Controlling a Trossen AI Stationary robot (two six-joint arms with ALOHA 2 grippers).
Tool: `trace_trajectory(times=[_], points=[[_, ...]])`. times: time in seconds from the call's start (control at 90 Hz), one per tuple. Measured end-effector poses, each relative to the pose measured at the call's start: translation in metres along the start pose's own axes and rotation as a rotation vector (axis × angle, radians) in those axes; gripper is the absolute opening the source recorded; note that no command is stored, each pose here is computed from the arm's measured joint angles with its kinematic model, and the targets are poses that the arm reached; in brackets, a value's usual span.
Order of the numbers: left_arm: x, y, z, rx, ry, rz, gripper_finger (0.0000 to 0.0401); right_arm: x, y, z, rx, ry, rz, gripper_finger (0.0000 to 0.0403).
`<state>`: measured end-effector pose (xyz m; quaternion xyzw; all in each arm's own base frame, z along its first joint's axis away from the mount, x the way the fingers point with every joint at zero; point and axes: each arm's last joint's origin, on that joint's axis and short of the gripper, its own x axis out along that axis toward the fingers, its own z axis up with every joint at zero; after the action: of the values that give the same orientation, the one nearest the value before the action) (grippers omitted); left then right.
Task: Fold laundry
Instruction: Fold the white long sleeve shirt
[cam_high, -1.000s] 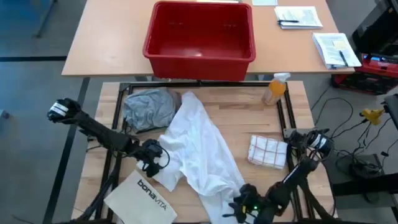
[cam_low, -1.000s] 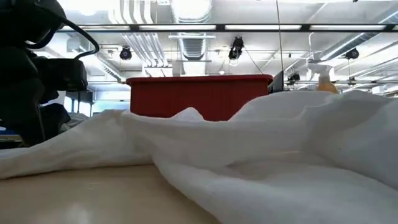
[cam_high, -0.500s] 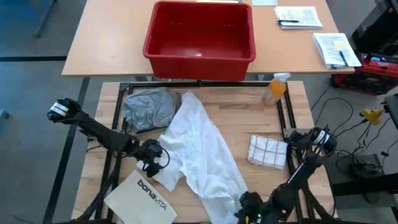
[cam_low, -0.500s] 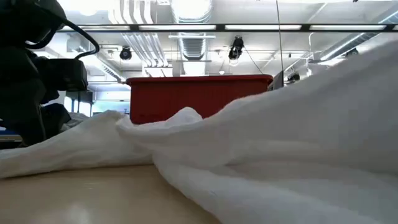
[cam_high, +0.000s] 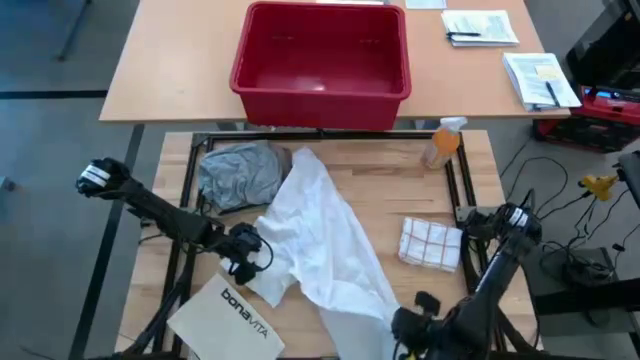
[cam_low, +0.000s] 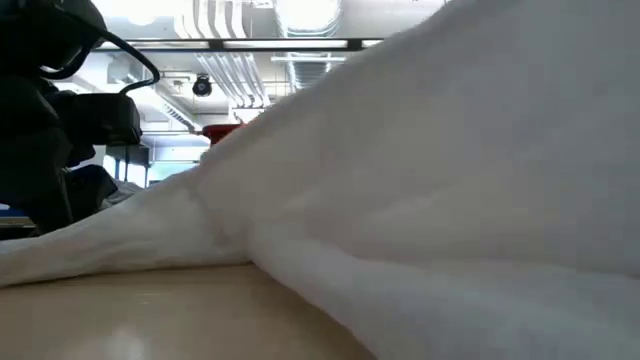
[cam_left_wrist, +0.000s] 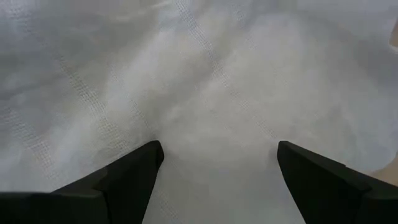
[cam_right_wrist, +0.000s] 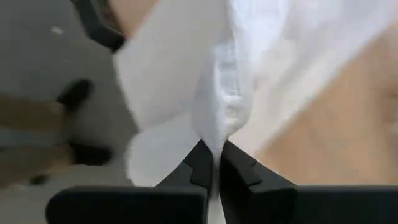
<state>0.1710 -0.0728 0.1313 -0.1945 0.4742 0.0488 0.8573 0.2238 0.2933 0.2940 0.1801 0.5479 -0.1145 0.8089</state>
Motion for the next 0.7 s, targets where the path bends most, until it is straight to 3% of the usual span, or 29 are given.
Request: trace_trajectory(times=[0.144, 0.267, 0.511, 0.7], points=[[0.000, 0.000, 0.000, 0.004, 0.000, 0.000, 0.0311, -0.032, -0.015, 0.008, -0.090, 0.031, -0.144, 0.0000], [0.000, 0.000, 0.000, 0.004, 0.000, 0.000, 0.0311, -0.039, -0.014, 0.014, -0.183, 0.051, -0.131, 0.0000], [0.000, 0.000, 0.000, 0.005, -0.007, 0.007, 0.0311, 0.005, 0.016, 0.010, -0.549, 0.127, -0.167, 0.0000], [0.000, 0.000, 0.000, 0.009, -0.010, 0.011, 0.0311, 0.047, 0.033, -0.006, -0.786, 0.176, -0.281, 0.0000]])
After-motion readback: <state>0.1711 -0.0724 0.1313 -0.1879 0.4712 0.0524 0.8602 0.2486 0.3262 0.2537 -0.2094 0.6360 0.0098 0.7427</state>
